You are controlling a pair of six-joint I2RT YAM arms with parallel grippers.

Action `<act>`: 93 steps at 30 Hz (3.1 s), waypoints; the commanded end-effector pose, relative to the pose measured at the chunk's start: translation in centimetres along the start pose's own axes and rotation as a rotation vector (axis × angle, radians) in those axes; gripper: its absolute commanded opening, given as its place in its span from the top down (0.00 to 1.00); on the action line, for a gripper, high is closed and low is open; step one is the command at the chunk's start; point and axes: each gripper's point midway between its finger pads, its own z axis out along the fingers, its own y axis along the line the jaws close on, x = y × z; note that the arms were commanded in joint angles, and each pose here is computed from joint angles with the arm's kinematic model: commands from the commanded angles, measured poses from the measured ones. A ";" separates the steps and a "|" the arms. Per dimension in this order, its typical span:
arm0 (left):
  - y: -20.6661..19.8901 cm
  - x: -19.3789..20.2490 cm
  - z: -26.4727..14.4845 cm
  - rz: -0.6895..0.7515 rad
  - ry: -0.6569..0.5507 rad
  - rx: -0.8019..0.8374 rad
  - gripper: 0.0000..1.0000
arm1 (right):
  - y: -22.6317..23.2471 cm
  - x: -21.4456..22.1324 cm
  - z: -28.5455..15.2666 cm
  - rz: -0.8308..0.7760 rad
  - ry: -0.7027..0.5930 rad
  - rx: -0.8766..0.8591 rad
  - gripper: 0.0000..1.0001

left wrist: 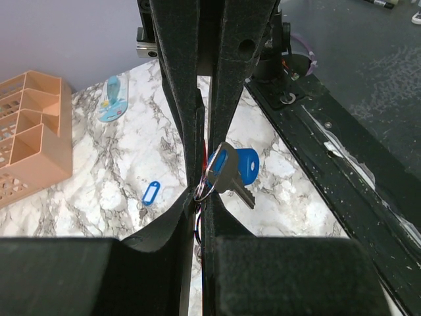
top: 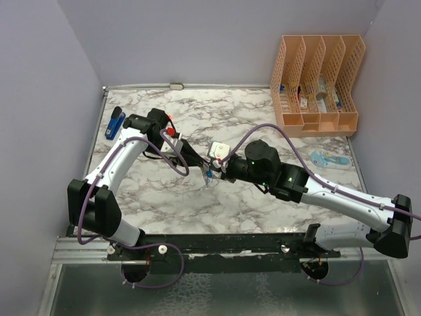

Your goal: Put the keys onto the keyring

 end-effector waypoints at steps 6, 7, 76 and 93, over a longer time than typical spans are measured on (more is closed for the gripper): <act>-0.5 -2.9 1.3 -0.046 -0.165 -0.002 0.85 | -2.0 -3.7 -0.7 -0.006 -0.104 0.073 0.99; -0.5 -2.9 1.3 -0.048 -0.164 -0.002 0.82 | -2.1 -3.6 -0.9 -0.004 -0.100 0.075 0.99; 3.4 -1.8 -1.6 -0.208 0.143 -0.253 0.59 | 2.8 5.2 -3.1 0.299 0.370 -0.137 0.99; 3.2 -0.6 -1.3 -0.172 0.126 -0.224 0.57 | -1.1 0.8 -2.7 0.009 0.091 -0.058 0.99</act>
